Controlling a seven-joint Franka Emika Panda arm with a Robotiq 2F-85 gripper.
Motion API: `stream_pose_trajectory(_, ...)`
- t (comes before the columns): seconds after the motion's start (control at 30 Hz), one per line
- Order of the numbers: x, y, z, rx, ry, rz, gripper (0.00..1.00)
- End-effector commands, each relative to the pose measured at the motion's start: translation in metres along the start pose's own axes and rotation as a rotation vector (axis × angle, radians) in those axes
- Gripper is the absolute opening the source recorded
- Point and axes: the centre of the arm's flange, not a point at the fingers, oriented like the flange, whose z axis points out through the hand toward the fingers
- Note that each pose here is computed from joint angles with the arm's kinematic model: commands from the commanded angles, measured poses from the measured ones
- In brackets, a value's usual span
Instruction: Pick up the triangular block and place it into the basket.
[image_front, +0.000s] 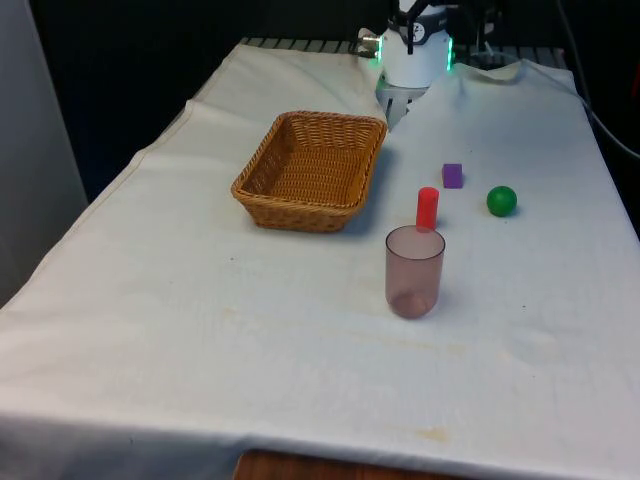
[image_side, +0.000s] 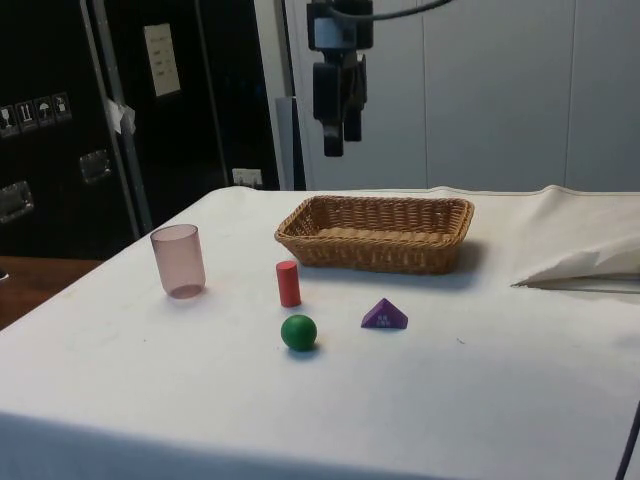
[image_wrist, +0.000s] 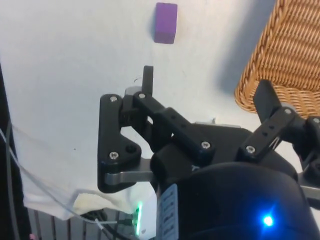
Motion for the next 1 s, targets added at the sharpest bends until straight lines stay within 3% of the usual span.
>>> stream_pose_trajectory(0.0, -0.004, -0.003, 0.004, -0.016, 0.013, 0.004, 1.0)
stream_pose_trajectory(0.17, -0.013, -0.011, 0.019, -0.032, 0.018, 0.006, 1.0)
stream_pose_trajectory(0.2, -0.012, -0.01, 0.017, -0.02, 0.006, 0.002, 1.0)
stream_pose_trajectory(0.23, -0.015, -0.013, 0.022, -0.034, 0.018, 0.007, 1.0)
stream_pose_trajectory(0.43, -0.028, -0.024, 0.045, -0.05, 0.014, 0.014, 1.0)
stream_pose_trajectory(0.5, -0.028, -0.024, 0.043, -0.039, 0.004, 0.008, 1.0)
stream_pose_trajectory(0.57, -0.031, -0.028, 0.054, -0.052, 0.013, 0.018, 1.0)
stream_pose_trajectory(0.97, -0.04, -0.039, 0.093, -0.053, 0.011, 0.057, 1.0)
